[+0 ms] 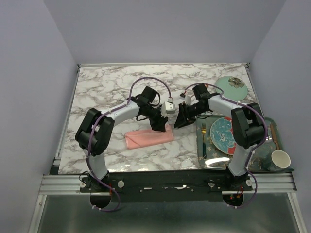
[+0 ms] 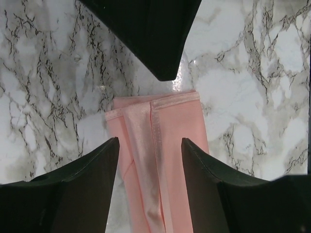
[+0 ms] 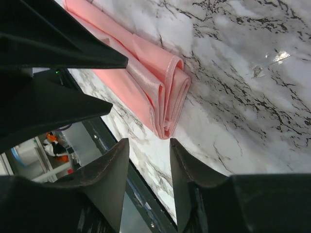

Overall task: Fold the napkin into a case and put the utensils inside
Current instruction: Pick up the top corner of the smaller rectangle folded napkin from the center of the board.

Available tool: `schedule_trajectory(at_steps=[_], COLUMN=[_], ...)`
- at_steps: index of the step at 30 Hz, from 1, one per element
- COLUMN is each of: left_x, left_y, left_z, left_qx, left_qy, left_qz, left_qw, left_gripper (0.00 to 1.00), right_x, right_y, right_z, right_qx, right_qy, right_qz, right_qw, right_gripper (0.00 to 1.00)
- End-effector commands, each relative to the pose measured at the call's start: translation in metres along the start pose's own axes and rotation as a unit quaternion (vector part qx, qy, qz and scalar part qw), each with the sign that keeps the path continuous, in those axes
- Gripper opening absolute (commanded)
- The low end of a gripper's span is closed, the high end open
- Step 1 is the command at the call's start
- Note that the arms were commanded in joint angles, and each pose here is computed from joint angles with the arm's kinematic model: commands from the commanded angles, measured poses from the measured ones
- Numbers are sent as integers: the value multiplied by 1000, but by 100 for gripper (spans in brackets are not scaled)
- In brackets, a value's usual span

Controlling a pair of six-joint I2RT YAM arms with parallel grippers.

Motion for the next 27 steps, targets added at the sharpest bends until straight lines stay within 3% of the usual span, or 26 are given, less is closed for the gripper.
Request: schedule_trajectory(at_steps=[1,5,17,21,25,27], left_x=[1,2,5,12,16,15], left_y=[12,18,28,28,28,29], left_z=[-9,-7,2,3,3,2], left_qx=[-5,1,27,33,38,37], left_qy=[26,21,19,13,11,12], left_qz=[16,18,11,-13,-22,-17], left_qw=[1000,1000,999,999,999,999], left_gripper=[64,59,58,68,71,68], right_x=[-6,-7,-7,-8,-8,-9], right_y=[4,5,5,4,5,5], right_z=[-14,-12,-8,-7,-5,-6], right_qx=[-27,-26,-23,-22,-20,-21], right_qy=[16,22,19,17,17,20], right_qz=[20,18,10,8,8,8], right_qw=[999,999,1000,1000,1000,1000], right_gripper=[43,42,42,43,43,43])
Point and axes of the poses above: each gripper's point midway between its finger pads, its own y axis out along the fingers, its own x axis along the line the jaws close on, z = x × y, the point moved 4 cm from there along -y, back along the fingers, and after that the axes turned 11 degrees about y, right-handed, at the moved point
